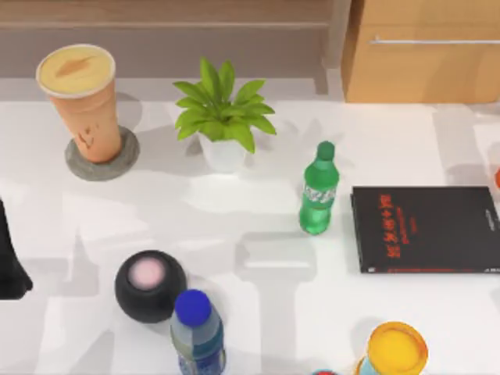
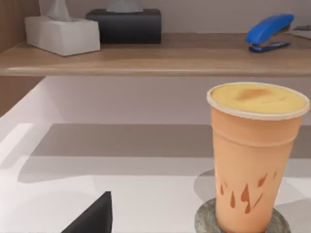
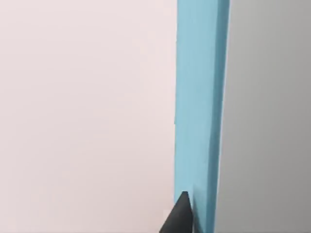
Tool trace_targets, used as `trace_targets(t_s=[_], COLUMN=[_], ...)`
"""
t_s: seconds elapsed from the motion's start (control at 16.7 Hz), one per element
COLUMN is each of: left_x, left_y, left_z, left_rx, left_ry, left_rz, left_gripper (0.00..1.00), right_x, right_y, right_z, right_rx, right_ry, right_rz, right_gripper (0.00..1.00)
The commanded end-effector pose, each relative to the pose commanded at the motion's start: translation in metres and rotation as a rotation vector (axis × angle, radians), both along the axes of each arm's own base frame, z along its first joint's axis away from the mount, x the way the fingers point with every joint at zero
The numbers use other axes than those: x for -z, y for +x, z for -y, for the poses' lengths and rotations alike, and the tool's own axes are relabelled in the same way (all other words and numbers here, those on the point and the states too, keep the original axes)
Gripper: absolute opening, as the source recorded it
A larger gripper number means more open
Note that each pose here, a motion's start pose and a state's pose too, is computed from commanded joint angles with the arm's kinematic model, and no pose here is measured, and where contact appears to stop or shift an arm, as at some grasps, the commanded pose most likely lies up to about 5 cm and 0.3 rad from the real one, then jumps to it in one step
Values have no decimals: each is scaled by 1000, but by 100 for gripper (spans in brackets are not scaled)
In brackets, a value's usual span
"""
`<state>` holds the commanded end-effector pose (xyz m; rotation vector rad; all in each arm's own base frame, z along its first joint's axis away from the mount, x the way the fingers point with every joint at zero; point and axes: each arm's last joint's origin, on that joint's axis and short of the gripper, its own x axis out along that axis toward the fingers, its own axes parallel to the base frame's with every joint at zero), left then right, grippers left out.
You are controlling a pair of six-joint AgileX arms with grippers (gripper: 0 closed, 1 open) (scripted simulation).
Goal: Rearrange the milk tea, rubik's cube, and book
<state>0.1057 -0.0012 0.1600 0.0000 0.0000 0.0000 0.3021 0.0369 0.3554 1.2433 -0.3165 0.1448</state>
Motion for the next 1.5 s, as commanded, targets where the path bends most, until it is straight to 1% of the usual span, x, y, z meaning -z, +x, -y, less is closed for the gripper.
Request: trace_targets(t_s=[0.12, 0.18, 0.3, 0.36, 0.48, 0.6, 0.66, 0.72, 0.84, 1.02, 1.08, 1.5], left_x=[0, 0, 0, 0, 0, 0, 0, 0, 0, 0, 0, 0], left_y=[0, 0, 0, 0, 0, 0, 0, 0, 0, 0, 0, 0], left_z=[0, 0, 0, 0, 0, 0, 0, 0, 0, 0, 0, 0], left_rx=[0, 0, 0, 0, 0, 0, 0, 0, 0, 0, 0, 0], left_ry=[0, 0, 0, 0, 0, 0, 0, 0, 0, 0, 0, 0], left_rz=[0, 0, 0, 0, 0, 0, 0, 0, 0, 0, 0, 0], left_gripper=[100, 100, 100, 100, 100, 100, 100, 100, 100, 100, 100, 100], right_x=[45, 71, 126, 153, 201, 237, 250, 259, 267, 267, 263, 269], right_y=[-12, -18, -35, -45, -69, -92, -101, -108, -114, -114, -112, -110], right_z=[-30, -43, -63, -70, -78, -79, -78, -77, -76, -76, -77, -76], right_rx=[-83, -109, -129, -124, -93, -50, -31, -16, -3, -3, -8, -3], right_ry=[153, 214, 304, 333, 363, 364, 359, 353, 346, 346, 361, 346], right_rz=[-119, -195, -362, -446, -599, -719, -763, -795, -821, -821, -803, -821], right_gripper=[0, 0, 0, 0, 0, 0, 0, 0, 0, 0, 0, 0])
